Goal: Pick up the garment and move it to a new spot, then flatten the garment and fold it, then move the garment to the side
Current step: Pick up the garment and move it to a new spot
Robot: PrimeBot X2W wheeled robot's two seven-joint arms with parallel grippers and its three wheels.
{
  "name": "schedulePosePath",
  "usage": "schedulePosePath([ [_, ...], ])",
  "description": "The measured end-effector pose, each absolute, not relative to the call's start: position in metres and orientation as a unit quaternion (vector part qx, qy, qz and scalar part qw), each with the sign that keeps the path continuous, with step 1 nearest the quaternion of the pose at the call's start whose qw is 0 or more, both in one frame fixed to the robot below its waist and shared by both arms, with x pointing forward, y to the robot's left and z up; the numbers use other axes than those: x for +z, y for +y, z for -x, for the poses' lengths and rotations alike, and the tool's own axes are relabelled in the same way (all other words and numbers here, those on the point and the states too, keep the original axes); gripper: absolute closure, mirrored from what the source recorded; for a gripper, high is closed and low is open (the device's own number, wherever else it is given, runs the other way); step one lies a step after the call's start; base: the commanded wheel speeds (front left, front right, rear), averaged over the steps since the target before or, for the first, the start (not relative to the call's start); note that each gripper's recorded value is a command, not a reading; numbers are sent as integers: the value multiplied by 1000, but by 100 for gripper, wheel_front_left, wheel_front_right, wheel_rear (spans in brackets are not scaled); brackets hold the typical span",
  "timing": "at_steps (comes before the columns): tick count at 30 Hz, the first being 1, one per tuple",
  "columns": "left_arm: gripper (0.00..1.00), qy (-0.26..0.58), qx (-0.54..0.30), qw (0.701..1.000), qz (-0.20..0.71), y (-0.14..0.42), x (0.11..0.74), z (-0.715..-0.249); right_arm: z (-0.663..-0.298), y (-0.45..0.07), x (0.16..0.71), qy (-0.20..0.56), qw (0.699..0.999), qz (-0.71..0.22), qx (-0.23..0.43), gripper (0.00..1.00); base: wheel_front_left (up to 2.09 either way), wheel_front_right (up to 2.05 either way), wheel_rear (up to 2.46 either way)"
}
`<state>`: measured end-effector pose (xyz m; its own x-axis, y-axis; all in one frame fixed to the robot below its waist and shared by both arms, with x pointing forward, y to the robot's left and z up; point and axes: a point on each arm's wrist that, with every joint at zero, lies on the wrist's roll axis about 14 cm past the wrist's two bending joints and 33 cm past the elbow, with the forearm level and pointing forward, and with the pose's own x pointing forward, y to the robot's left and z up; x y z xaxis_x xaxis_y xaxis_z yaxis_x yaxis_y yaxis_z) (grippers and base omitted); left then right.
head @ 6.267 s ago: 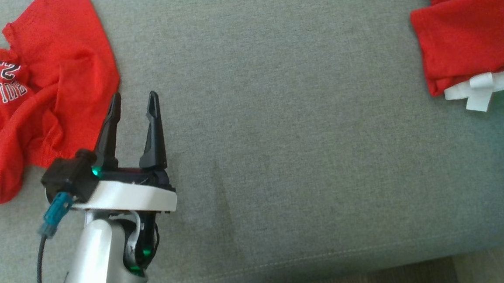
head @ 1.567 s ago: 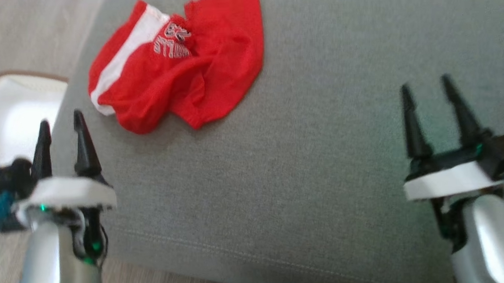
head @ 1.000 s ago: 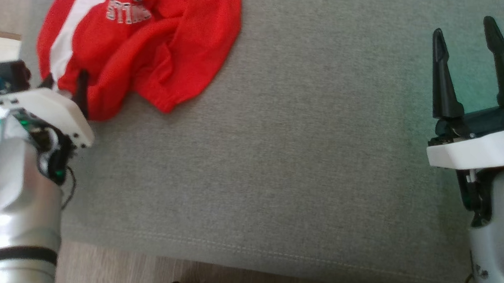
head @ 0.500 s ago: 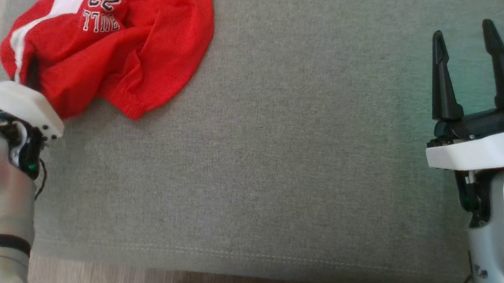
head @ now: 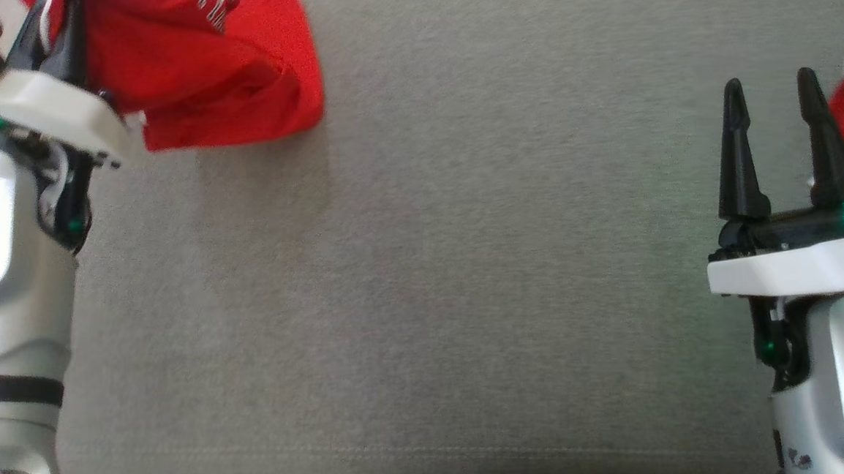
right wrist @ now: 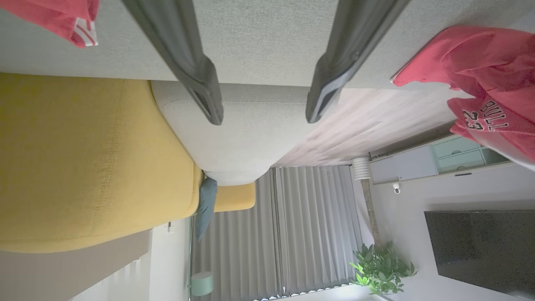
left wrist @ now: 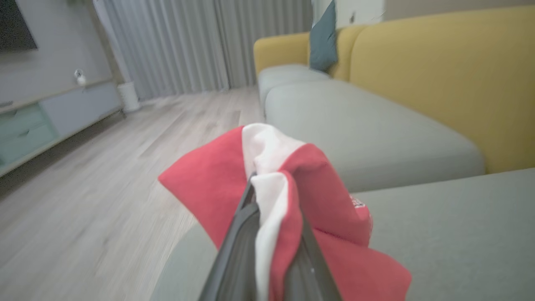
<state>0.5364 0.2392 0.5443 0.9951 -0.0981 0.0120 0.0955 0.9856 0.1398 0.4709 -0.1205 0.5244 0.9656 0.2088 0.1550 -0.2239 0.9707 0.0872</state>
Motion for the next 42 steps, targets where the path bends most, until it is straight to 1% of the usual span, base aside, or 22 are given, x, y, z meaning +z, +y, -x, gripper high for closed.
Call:
schedulePosePath([
  [4,100,-70,-101,990,-69,191,586,-541,-459,-136,534,-85,991,-55,91,0,0,0,0],
  [8,100,-116,-153,979,-70,140,619,-535,-446,-154,542,-96,991,-64,68,0,0,0,0],
  [12,100,-156,-219,960,-78,83,648,-521,-431,-181,548,-105,992,-63,31,0,0,0,0],
  [15,100,-167,-279,941,-95,35,651,-504,-421,-212,558,-124,990,-62,-13,0,0,0,0],
  [18,100,-146,-339,922,-113,-6,626,-483,-412,-238,564,-134,988,-56,-50,0,0,0,0],
  [22,100,-89,-414,898,-115,-49,569,-445,-402,-259,568,-140,986,-49,-79,0,0,0,0],
  [25,100,-52,-464,875,-128,-72,530,-414,-397,-269,570,-144,984,-45,-94,0,0,0,0],
  [28,100,-29,-498,856,-135,-86,505,-392,-395,-272,569,-142,984,-44,-99,0,0,0,0],
  [33,100,-8,-517,845,-135,-94,485,-377,-395,-271,567,-138,985,-43,-97,0,0,0,0],
  [38,100,11,-513,849,-129,-93,471,-372,-399,-266,564,-135,986,-45,-90,0,0,0,0],
  [40,52,12,-506,853,-129,-91,469,-373,-401,-262,563,-133,986,-46,-85,0,0,0,0],
  [41,52,15,-501,855,-130,-89,468,-374,-403,-260,563,-132,987,-47,-82,0,0,0,0],
  [42,11,15,-499,857,-129,-88,468,-374,-403,-258,562,-132,987,-47,-79,0,0,0,0],
])
